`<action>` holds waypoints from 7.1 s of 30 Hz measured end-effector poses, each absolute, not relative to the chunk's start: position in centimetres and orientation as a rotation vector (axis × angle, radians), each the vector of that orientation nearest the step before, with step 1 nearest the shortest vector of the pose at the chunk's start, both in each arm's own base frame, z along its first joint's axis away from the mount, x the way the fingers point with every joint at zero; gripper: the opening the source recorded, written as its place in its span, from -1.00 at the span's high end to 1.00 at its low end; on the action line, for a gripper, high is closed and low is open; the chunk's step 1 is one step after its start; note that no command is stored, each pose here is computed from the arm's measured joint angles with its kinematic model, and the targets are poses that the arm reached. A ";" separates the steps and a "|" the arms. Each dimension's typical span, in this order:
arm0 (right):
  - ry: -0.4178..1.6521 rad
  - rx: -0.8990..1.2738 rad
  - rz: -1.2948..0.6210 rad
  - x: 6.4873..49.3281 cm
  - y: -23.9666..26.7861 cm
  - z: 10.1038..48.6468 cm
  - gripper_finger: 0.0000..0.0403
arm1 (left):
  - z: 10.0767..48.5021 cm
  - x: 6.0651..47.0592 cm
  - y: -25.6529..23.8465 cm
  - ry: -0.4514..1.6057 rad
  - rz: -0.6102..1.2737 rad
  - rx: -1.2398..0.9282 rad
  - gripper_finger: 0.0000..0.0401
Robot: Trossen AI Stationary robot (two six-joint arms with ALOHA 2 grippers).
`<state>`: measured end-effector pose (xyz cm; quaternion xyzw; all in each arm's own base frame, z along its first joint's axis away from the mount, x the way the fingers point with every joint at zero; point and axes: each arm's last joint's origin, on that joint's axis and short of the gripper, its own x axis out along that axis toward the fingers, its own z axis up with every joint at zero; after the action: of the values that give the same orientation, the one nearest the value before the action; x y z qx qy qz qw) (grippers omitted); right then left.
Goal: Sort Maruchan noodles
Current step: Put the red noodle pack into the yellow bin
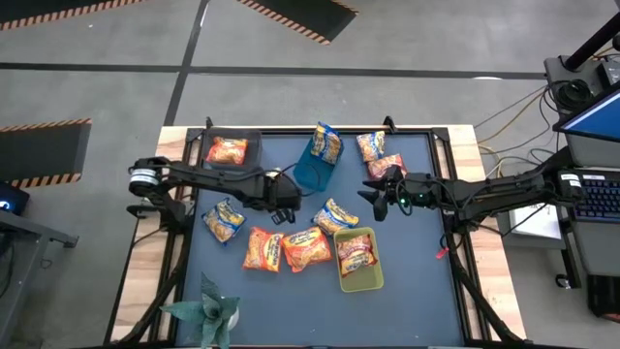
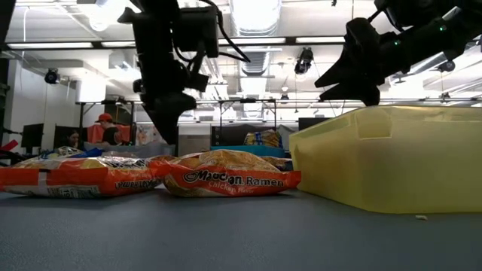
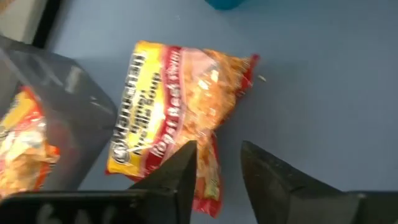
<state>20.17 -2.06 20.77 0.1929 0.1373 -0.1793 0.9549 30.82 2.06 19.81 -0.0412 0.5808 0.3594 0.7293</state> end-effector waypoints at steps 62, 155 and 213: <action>0.283 0.417 -0.312 20.2 -1.8 20.8 0.05 | 25.1 29.7 -1.5 1.047 0.772 0.271 1.00; 0.725 0.793 -0.508 40.7 1.2 18.8 0.05 | 11.6 22.5 -2.3 0.766 0.332 -0.026 1.00; 0.689 0.430 -0.321 41.0 0.4 21.2 0.96 | 17.3 20.8 -2.1 0.559 0.278 0.004 0.75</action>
<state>41.01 0.39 21.18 0.2081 0.3337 -0.1555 0.9062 20.82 -2.09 17.32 0.0019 0.2751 0.1369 0.9516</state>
